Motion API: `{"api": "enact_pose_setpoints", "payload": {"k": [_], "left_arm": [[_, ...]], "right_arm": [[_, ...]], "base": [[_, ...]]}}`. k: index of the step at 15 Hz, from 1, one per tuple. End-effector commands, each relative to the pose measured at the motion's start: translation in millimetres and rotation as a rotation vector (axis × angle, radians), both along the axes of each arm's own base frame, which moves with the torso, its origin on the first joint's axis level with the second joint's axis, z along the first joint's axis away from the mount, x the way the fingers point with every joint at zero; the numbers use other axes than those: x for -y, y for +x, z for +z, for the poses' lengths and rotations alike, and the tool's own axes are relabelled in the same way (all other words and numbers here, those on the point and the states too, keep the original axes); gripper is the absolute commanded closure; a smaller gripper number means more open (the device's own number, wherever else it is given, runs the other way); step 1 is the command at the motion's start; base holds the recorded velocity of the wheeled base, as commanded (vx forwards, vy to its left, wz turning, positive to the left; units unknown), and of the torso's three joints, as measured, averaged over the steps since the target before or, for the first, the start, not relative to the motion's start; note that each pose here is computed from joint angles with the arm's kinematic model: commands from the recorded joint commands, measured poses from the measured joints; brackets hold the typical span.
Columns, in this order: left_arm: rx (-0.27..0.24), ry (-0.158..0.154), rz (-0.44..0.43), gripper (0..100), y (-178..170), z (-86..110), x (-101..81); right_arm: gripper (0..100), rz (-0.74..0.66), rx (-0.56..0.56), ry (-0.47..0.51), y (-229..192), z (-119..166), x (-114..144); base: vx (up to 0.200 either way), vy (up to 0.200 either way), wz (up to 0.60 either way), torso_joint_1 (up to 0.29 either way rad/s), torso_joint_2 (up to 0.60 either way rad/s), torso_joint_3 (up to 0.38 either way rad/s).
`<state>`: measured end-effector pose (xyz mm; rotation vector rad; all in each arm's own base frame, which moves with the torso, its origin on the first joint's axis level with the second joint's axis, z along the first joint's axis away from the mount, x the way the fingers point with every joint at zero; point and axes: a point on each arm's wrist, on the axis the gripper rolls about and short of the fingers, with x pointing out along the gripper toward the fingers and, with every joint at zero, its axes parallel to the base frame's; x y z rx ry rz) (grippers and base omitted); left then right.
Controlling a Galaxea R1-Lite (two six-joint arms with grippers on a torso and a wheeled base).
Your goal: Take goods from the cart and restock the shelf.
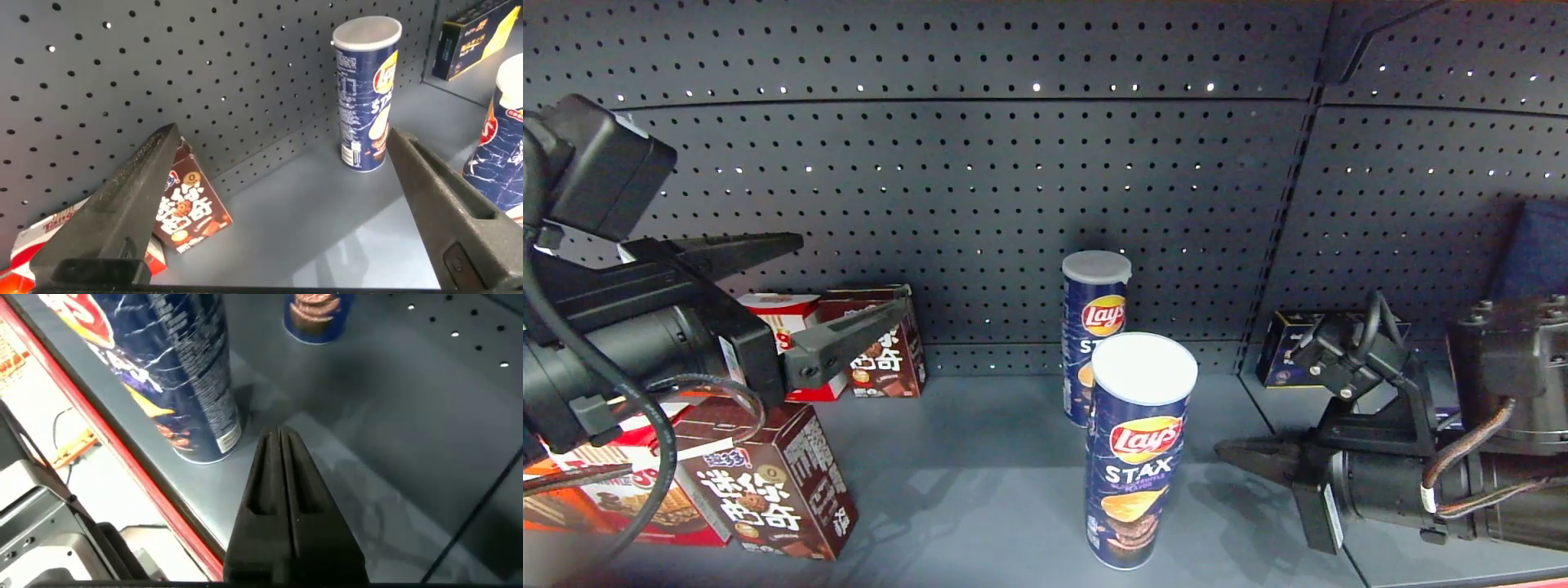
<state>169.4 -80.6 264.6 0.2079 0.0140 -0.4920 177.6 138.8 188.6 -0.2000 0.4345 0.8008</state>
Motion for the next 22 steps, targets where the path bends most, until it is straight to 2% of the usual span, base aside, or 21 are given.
{"api": "enact_pose_setpoints", "payload": {"k": [1, 5, 8, 9, 11, 17, 18, 22], "left_arm": [[-0.004, 0.002, 0.0, 0, 1, -0.7, 0.7], [-0.007, 0.005, -0.002, 0, 2, -1.6, 1.4], [-0.013, 0.006, -0.002, 0, 5, -2.3, 2.7], [-0.012, 0.006, -0.002, 0, 5, -1.7, 2.9], [-0.014, 0.008, -0.004, 0, 9, -1.1, 5.0], [-0.016, 0.011, -0.005, 0, 13, -0.5, 7.3], [-0.015, 0.01, -0.004, 0, 13, -0.1, 6.8], [-0.016, 0.011, -0.004, 0, 13, -0.5, 7.0]], "right_arm": [[100, 0.0, -0.002, -0.003, 0, -1, 1], [100, -0.16, 0.068, 0.003, -11, 11, 19], [100, -0.155, 0.053, -0.01, -18, 2, 22], [100, -0.136, 0.096, -0.032, -20, -4, 25], [100, -0.132, 0.104, -0.048, -23, -14, 29], [100, -0.117, 0.107, -0.036, -29, -14, 32], [0, -0.113, 0.112, -0.029, -29, -13, 32], [0, -0.128, 0.113, -0.034, -26, -13, 32]], "base": [[0.0, 0.0, 0.0, 0.0, 0.0, 0.0], [0.0, 0.0, 0.0, 0.0, 0.0, 0.0], [0.0, 0.0, 0.0, 0.0, 0.0, 0.0], [0.0, 0.0, 0.0, 0.0, 0.0, 0.0], [0.0, 0.0, 0.0, 0.0, 0.0, 0.0], [0.0, 0.0, 0.0, 0.0, 0.0, 0.0], [0.0, 0.0, 0.0, 0.0, 0.0, 0.0], [0.0, 0.0, 0.0, 0.0, 0.0, 0.0]]}}
